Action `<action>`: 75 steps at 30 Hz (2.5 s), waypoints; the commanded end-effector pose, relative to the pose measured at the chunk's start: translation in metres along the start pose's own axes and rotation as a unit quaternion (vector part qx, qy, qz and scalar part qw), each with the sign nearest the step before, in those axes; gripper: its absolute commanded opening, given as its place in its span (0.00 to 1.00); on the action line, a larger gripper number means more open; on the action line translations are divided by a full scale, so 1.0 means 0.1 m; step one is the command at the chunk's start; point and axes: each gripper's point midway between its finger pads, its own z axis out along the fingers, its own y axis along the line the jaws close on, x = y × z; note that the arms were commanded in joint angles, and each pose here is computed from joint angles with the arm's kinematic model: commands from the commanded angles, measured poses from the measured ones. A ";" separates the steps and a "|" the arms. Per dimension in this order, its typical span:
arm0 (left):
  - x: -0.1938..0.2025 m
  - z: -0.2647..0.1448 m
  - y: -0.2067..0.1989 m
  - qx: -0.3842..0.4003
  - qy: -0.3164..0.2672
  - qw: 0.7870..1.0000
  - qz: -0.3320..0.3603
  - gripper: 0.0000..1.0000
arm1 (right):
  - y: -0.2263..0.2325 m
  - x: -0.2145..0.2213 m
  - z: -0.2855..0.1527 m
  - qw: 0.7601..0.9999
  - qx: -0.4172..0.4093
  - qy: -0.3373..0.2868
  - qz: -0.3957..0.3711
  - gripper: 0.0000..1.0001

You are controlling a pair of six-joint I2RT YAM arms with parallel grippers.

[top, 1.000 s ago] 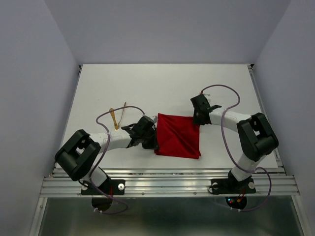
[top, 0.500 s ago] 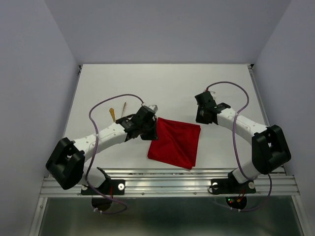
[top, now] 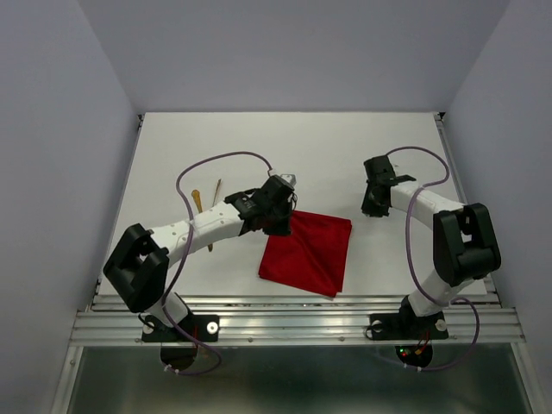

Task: Fold the napkin into a case and place the utensils inside
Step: Smooth out the lower triangle-folded napkin at the center of the board.

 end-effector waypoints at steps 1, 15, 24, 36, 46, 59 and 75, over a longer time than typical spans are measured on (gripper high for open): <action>-0.11 -0.06 -0.17 0.000 -0.014 1.000 0.020 0.07 | 0.07 0.02 0.08 1.000 -0.022 0.003 -0.006 0.16; -0.22 0.13 -0.35 -0.010 -0.008 0.999 0.037 0.26 | 0.49 0.58 -0.04 0.991 -0.123 0.060 0.000 0.12; -0.25 0.33 -0.60 -0.002 0.000 0.999 0.048 0.41 | 0.79 0.49 -0.18 0.986 -0.157 0.050 0.000 0.13; -0.23 0.51 -0.87 0.002 -0.001 0.998 0.063 0.51 | 0.23 0.31 -0.12 0.996 -0.072 0.025 0.041 0.28; -0.33 0.68 -0.89 -0.020 -0.006 0.997 0.074 0.51 | 0.12 0.25 -0.17 0.996 -0.063 0.007 0.056 0.35; -0.37 0.94 -1.08 -0.043 0.003 0.995 0.095 0.44 | -0.04 0.22 -0.17 0.996 -0.057 0.005 0.066 0.37; -0.21 1.06 -1.16 -0.060 0.010 0.992 0.107 0.46 | -0.12 0.25 -0.16 0.996 -0.055 0.008 0.065 0.37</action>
